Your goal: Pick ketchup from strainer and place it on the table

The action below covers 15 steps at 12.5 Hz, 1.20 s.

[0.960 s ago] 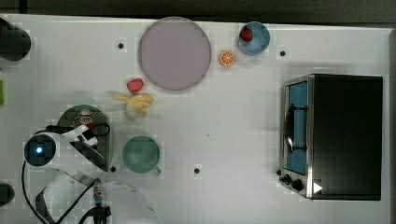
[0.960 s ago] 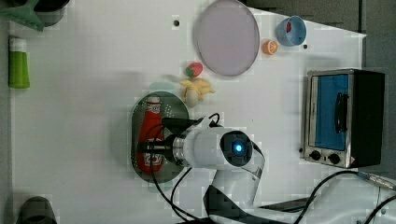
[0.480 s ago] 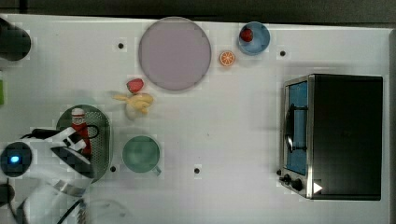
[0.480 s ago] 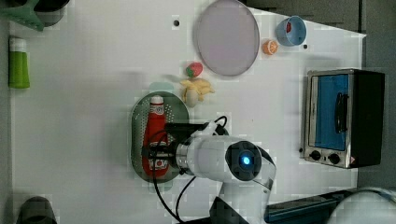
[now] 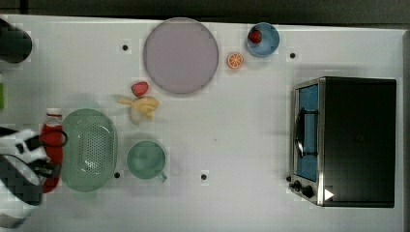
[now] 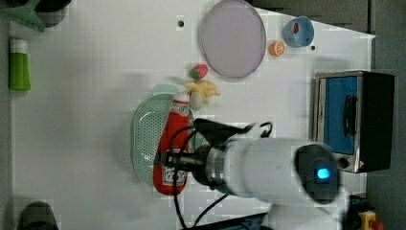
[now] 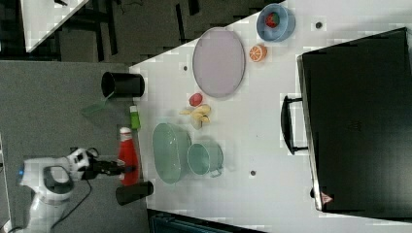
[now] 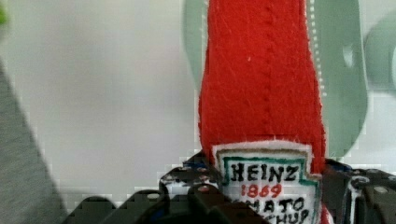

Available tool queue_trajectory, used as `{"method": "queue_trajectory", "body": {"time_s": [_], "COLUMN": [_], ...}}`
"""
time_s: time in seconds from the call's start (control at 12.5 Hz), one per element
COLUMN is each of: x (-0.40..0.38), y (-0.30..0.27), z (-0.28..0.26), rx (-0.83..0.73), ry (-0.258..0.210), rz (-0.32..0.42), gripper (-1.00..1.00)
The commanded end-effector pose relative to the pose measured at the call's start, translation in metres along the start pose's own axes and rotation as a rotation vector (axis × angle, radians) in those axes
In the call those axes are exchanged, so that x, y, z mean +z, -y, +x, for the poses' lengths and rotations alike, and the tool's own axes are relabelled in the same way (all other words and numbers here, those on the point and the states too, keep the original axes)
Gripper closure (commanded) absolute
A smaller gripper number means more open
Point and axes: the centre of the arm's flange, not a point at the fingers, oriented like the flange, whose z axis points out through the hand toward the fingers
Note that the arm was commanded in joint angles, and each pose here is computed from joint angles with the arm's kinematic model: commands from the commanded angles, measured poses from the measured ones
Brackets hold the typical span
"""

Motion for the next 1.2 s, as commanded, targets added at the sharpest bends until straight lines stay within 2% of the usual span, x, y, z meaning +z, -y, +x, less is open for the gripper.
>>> {"method": "queue_trajectory", "body": {"time_s": [0.08, 0.48, 0.8, 1.2], "x": [-0.053, -0.115, -0.121, -0.105], "y": [-0.042, -0.123, -0.217, -0.335], "z": [0.079, 0.173, 0.234, 0.278], "rx": [0.055, 0.224, 0.183, 0.154], "ry": [-0.010, -0.052, -0.075, -0.057], "rz": [0.007, 0.024, 0.006, -0.063], "gripper": [-0.19, -0.19, -0.19, -0.19]}}
